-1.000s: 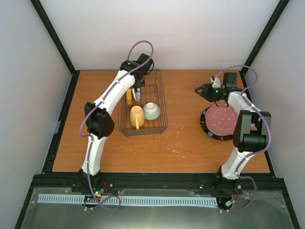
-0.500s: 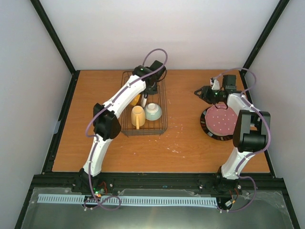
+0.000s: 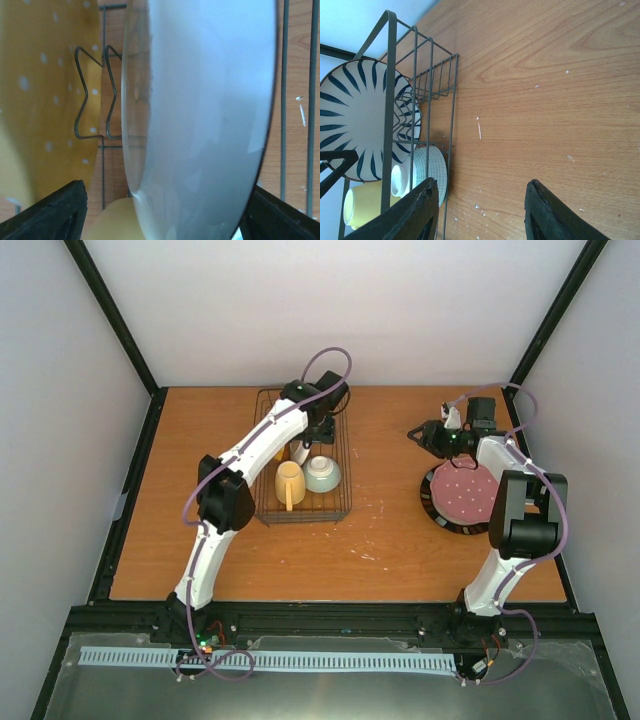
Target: Load the mixed dishes into the dish rack
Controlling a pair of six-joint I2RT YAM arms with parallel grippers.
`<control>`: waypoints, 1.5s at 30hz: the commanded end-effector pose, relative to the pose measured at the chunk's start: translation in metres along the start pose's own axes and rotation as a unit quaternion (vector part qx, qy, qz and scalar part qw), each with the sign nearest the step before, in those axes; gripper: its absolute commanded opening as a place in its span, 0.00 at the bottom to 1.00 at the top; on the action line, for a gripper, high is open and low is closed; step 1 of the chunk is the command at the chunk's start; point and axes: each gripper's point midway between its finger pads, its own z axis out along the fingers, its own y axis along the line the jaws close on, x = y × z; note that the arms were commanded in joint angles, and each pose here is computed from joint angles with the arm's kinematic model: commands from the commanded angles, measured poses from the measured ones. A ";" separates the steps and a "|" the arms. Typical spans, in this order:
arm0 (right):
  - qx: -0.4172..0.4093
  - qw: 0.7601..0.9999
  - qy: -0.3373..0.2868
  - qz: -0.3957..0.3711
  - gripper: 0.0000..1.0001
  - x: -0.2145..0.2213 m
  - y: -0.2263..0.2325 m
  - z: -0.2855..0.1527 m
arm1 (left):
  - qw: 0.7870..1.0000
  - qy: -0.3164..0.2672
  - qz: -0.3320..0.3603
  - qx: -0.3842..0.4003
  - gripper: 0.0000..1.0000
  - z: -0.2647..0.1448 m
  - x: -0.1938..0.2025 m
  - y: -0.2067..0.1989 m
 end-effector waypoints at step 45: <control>0.091 0.985 -0.114 0.089 0.48 -0.025 -0.058 -0.095 | 0.910 -0.200 0.089 0.352 0.91 -0.115 -0.096 -0.093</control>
